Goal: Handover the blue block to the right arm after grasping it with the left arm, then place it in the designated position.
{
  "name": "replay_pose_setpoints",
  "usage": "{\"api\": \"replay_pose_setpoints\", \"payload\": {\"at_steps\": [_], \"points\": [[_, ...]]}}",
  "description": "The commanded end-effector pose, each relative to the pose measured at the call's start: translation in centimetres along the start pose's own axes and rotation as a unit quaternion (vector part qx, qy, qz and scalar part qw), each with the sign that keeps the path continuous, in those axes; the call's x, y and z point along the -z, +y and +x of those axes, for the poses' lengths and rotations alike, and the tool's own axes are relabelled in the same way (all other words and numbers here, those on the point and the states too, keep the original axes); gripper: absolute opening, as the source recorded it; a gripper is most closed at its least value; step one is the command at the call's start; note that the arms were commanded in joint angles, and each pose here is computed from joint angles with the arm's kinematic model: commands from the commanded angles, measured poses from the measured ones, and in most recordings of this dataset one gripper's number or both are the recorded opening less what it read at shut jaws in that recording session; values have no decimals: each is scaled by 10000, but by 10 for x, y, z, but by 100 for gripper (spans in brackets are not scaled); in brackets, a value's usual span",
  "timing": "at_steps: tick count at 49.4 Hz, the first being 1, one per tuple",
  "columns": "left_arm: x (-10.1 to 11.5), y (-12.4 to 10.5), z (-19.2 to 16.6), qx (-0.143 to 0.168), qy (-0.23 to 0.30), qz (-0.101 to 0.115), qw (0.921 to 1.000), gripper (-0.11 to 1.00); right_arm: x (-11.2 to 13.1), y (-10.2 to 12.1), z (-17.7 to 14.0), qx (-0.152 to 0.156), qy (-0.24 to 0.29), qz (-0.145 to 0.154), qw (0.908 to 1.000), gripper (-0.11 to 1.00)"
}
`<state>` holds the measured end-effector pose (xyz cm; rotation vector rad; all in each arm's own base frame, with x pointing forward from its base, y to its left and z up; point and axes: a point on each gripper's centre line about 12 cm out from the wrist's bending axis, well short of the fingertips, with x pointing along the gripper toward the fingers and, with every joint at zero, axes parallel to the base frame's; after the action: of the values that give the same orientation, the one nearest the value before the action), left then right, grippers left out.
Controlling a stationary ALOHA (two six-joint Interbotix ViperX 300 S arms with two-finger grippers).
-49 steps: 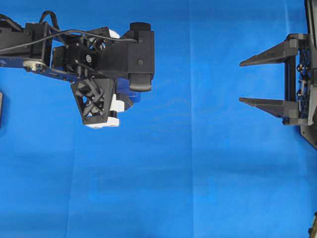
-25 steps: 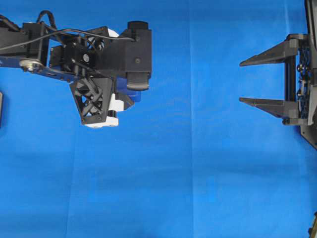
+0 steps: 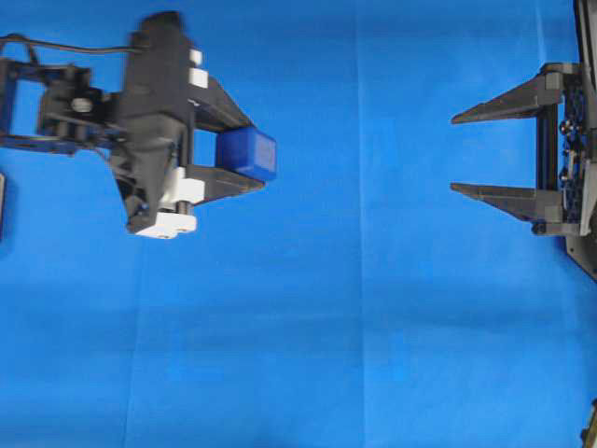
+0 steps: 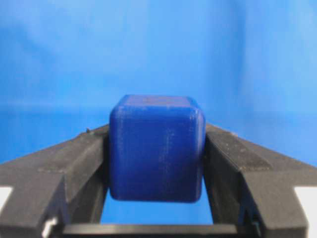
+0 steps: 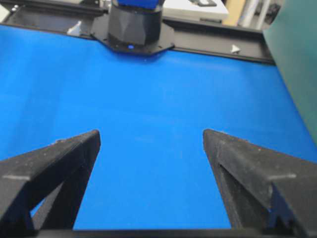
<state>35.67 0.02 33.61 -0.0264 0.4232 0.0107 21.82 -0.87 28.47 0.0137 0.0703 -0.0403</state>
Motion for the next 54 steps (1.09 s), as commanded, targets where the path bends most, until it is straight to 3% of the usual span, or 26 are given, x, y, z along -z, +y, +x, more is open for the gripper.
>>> {"api": "replay_pose_setpoints", "payload": {"at_steps": [1,14,40,46,54], "points": [[-9,0,-16,34,-804,-10,9968,47,-14,0,2,7,-222,-29,9997,98],[2,0,-27,108,-1948,-62,9808,47,-15,0,2,-1,-245,-83,9997,98],[4,1,-27,93,-1971,-66,9803,47,-23,0,2,0,-299,-152,9994,98],[4,1,-27,88,-1979,-75,9802,47,-36,1,2,-14,-276,-626,9977,98],[3,1,-28,89,-2009,-75,9795,47,-54,1,2,8,-197,-1671,9857,97]]}}
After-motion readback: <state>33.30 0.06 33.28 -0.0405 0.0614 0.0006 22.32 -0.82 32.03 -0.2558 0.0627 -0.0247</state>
